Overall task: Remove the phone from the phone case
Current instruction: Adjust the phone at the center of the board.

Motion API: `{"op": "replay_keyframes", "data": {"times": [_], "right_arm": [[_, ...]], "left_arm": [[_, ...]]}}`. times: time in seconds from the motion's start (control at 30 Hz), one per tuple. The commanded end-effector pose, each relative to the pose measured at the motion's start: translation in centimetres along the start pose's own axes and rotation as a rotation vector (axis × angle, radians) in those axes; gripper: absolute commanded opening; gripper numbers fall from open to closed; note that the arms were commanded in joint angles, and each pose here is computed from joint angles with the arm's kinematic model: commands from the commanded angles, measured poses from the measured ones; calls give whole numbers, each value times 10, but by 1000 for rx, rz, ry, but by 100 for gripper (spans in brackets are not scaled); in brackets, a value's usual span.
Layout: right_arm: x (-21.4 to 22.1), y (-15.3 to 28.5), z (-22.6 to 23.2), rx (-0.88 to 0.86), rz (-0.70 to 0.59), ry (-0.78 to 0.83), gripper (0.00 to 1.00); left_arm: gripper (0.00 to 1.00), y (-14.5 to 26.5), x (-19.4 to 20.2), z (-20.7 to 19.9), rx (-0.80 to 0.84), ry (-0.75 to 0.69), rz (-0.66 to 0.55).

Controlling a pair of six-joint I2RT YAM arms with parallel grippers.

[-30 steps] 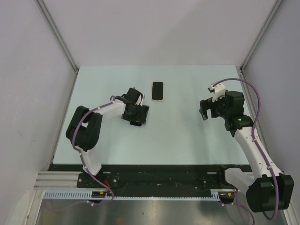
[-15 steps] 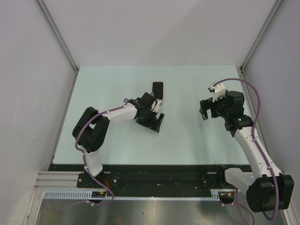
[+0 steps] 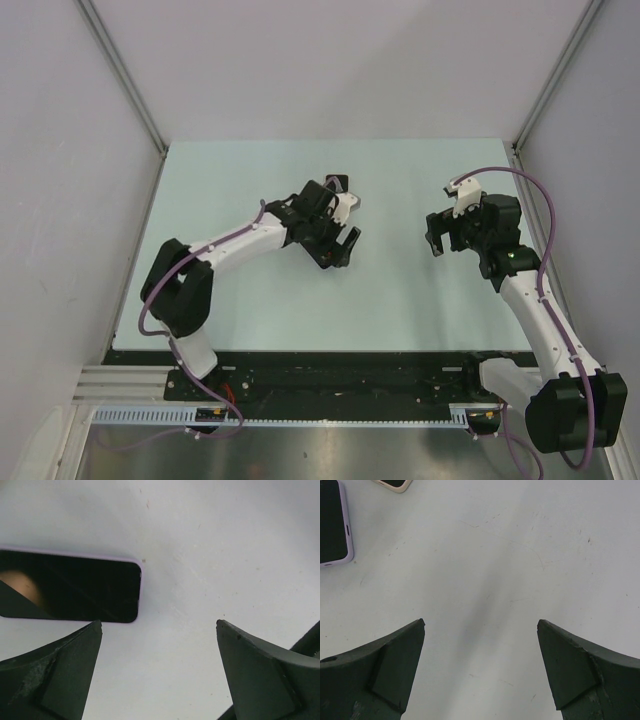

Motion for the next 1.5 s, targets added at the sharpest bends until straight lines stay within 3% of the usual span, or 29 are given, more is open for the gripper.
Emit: {"op": "replay_keyframes", "data": {"times": [0.0, 0.3, 0.8, 1.23, 1.47], "right_arm": [[-8, 4, -3, 20, -35, 23, 100], [-8, 5, -5, 26, -37, 15, 100], [-7, 5, -5, 28, -32, 21, 100], [-6, 4, -5, 30, -28, 24, 100], [-7, 5, -5, 28, -29, 24, 100]], "left_arm": [[100, 25, -50, 11, -38, -170, -147], [100, 1, -77, 76, -31, -155, -124], [100, -40, -29, 94, 25, -109, 87], [100, -17, -72, 103, 0, -65, -37], [100, -34, -65, 112, -21, -36, 1]]}}
Point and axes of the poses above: each gripper's point midway between its finger pads, its own y axis back along the fingers, its own z axis along the line the jaws close on, x = y × z, the point moved 4 cm from there along y, back along the fingers, and after that the axes turned 13 degrees about y, right-handed, at the moved point
